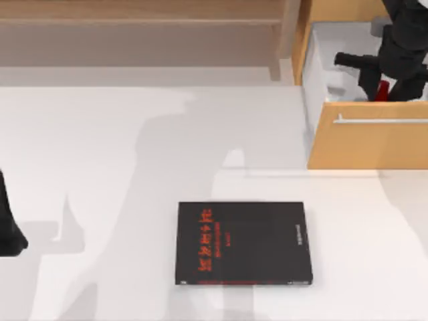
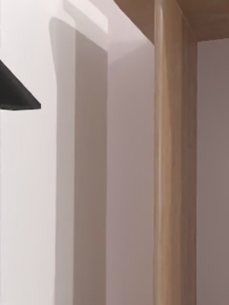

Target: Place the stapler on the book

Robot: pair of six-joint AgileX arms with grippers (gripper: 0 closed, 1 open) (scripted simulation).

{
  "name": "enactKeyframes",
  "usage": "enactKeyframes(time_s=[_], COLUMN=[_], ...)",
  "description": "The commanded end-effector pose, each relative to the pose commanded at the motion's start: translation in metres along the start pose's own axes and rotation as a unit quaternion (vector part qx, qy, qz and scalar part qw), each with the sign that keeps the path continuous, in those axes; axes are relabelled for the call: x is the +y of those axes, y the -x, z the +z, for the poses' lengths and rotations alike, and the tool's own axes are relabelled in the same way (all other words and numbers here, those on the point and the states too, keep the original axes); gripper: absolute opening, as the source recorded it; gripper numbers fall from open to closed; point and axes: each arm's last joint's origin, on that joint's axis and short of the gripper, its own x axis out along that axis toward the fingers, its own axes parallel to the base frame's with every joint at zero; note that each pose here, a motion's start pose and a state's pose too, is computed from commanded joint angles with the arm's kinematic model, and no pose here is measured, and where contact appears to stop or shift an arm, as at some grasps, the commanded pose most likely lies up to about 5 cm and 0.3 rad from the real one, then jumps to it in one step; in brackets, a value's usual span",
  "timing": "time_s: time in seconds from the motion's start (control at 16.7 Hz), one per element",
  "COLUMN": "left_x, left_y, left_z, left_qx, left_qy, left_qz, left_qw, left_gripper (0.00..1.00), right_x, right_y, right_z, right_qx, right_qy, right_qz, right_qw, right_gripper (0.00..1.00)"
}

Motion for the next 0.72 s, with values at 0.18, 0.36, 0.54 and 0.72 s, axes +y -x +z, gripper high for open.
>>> enactKeyframes(time_s=[0.18,0.36,0.54,0.72], left_x=[0.0,0.0,0.0,0.0], left_y=[0.0,0.0,0.0,0.0], left_z=[0.0,0.0,0.0,0.0], left_qx=[0.0,0.0,0.0,0.0], left_qy=[0.0,0.0,0.0,0.0], left_qz=[0.0,0.0,0.0,0.0], left_qw=[1.0,1.0,1.0,1.0], left_gripper=[1.0,1.0,1.0,1.0], right_x=[-0.002,0.003,0.022,0.05], right_y=[0.029,0.066,0.105,0.133], right_z=[-0.007,-0.018,-0.037,-0.066], right_qx=[-0.017,-0.051,-0.089,-0.112], right_qy=[-0.029,-0.06,-0.078,-0.074], right_qz=[0.011,0.039,0.08,0.122], right_qw=[0.999,0.996,0.99,0.983], right_gripper=[0.0,0.0,0.0,0.0])
